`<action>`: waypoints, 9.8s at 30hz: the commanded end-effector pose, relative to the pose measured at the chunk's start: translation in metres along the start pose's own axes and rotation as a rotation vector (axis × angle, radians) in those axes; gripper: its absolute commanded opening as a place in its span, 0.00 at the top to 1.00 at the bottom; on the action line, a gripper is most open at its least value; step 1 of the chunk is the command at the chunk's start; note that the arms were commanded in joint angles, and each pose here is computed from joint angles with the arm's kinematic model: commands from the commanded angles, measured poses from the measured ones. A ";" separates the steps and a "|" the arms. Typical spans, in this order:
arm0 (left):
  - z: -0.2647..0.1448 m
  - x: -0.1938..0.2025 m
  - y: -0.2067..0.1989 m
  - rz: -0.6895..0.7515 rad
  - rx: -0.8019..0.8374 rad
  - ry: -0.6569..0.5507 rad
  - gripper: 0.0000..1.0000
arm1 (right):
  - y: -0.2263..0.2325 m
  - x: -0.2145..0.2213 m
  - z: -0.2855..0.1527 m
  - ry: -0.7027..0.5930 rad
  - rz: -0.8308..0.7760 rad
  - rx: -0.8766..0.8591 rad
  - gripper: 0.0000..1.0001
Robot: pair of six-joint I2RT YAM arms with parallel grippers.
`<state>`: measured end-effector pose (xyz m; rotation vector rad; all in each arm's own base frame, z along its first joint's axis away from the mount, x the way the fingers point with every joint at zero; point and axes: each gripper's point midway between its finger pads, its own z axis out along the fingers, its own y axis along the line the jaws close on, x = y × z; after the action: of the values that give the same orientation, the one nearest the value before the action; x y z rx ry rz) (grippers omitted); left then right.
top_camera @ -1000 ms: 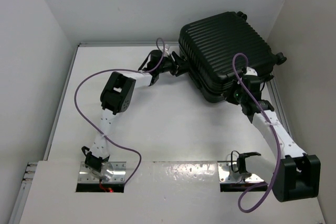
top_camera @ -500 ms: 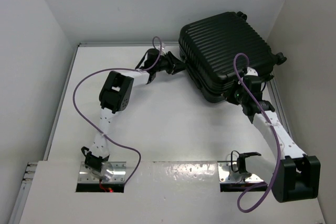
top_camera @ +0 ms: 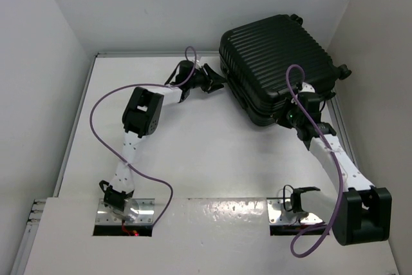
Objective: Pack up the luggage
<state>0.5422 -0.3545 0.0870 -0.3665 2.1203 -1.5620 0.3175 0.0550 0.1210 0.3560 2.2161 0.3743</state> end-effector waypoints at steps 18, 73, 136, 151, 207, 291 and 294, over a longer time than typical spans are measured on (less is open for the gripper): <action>0.041 0.014 -0.020 -0.071 0.075 -0.024 0.76 | 0.031 -0.016 0.004 -0.038 -0.006 -0.143 1.00; -0.081 -0.051 0.017 0.303 -0.246 -0.145 0.66 | 0.100 -0.071 -0.062 -0.371 -0.680 -0.312 0.23; -0.355 0.019 0.028 0.918 -0.920 -0.516 0.06 | 0.129 -0.098 -0.002 -0.191 -0.618 -0.380 0.35; -0.397 -0.034 0.028 0.821 -1.001 -0.550 0.01 | 0.225 0.042 -0.027 0.294 -0.744 -0.690 0.10; -0.315 -0.032 0.032 0.923 -0.851 -0.551 0.10 | 0.139 0.074 -0.037 0.249 -0.851 -0.466 1.00; -0.255 0.041 0.013 1.155 0.373 0.262 0.43 | 0.072 0.092 -0.060 0.336 -0.985 -0.390 1.00; -0.257 0.047 0.012 1.122 0.394 0.268 0.52 | 0.070 0.092 -0.060 0.336 -0.988 -0.386 1.00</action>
<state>0.3935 -0.1259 0.0911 0.9416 1.7827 -1.0734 0.2466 0.1607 0.1459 -1.0275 2.1031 0.3117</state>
